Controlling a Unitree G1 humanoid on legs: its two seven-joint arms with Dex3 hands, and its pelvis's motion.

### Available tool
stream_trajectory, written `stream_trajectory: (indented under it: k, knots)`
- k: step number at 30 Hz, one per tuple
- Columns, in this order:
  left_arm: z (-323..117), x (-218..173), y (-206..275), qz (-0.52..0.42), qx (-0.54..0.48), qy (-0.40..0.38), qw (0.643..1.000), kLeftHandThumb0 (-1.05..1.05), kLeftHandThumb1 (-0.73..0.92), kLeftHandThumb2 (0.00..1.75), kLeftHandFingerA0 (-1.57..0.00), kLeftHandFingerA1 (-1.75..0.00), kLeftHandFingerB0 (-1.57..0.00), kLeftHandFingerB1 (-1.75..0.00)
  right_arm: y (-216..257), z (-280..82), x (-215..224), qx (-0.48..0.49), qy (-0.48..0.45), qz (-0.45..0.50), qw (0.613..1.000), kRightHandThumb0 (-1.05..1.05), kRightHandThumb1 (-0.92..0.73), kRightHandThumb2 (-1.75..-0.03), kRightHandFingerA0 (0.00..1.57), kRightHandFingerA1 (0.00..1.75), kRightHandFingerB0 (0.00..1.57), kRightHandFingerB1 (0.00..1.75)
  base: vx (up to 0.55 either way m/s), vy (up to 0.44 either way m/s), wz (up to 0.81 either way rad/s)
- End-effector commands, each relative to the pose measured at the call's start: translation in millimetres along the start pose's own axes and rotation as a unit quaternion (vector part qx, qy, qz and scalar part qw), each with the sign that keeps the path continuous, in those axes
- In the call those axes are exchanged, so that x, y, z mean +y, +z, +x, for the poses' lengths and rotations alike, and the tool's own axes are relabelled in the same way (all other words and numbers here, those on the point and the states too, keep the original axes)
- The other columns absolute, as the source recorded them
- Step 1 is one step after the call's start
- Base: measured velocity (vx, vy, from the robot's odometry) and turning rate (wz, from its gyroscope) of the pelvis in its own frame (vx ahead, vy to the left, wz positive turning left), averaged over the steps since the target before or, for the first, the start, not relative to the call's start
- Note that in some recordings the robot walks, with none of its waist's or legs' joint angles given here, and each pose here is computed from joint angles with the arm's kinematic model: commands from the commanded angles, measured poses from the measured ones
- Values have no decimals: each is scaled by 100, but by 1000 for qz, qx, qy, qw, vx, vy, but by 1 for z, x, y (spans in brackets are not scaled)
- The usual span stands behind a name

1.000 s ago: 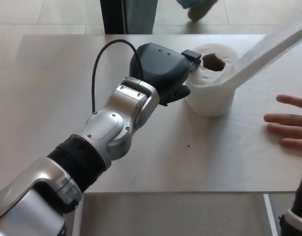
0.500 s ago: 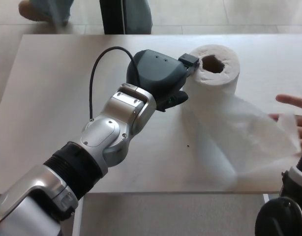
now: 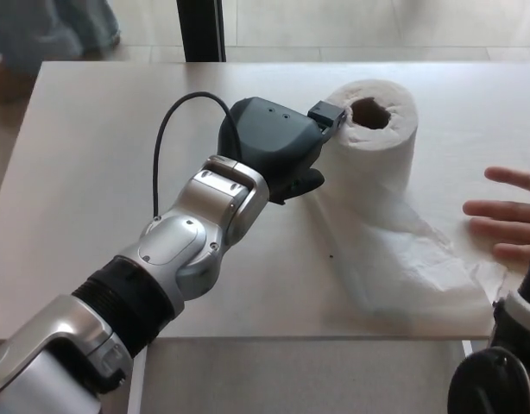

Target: A toilet paper roll is kept in the middle of the desk infront of the robot. The robot places its left hand on the top of the toilet paper roll to hold it still and uses its right hand to tear off a piece of toilet paper from it and hands the paper to a person

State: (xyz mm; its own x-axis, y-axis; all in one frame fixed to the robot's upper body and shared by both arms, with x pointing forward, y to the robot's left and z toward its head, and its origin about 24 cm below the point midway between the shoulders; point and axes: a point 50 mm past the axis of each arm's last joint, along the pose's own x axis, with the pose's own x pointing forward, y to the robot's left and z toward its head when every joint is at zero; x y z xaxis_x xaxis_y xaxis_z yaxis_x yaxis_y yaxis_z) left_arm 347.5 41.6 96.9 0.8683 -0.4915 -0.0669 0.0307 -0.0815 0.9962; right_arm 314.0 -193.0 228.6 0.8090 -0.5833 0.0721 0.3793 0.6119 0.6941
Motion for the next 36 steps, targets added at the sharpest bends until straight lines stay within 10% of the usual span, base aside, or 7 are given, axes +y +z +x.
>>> stream_trajectory:
  k: [1,7,18,19,26,30,36]
  knots:
    - [-14,-43,-6,8,6,-113,994,-60,92,68,-70,-91,-49,-49,-36,-22,-48,38,134,-229,963,-20,-39,-140,106,175,80,165,0,0,0]
    - [-15,-43,-5,7,7,-104,995,-55,73,114,-76,-91,-49,-65,-65,-51,-118,246,239,-446,827,-25,-48,-116,124,142,100,127,0,0,0]
    - [-16,-40,-5,18,4,-106,994,-61,92,68,-74,-84,-51,-49,-80,-66,-149,255,298,-580,714,-22,-49,-124,92,171,77,150,0,0,0]
    - [-16,-41,-5,17,3,-108,994,-58,75,116,-78,-88,-47,-64,-83,-68,-150,267,305,-582,705,-21,-54,-119,90,169,79,143,0,0,0]
    - [-17,-42,-2,14,-1,-108,994,-61,92,68,-69,-80,-49,-48,-89,-77,-156,275,353,-602,661,-18,-61,-103,85,165,75,141,0,0,0]
    - [-17,-43,-3,14,2,-108,994,-61,92,67,-74,-83,-52,-49,-97,-81,-159,278,408,-649,579,-36,-67,-61,54,82,38,36,0,0,0]
    - [-16,-42,-2,10,2,-111,994,-61,92,69,-68,-79,-50,-50,-100,-84,-163,271,461,-722,439,-87,-55,-84,0,7,13,40,0,0,0]
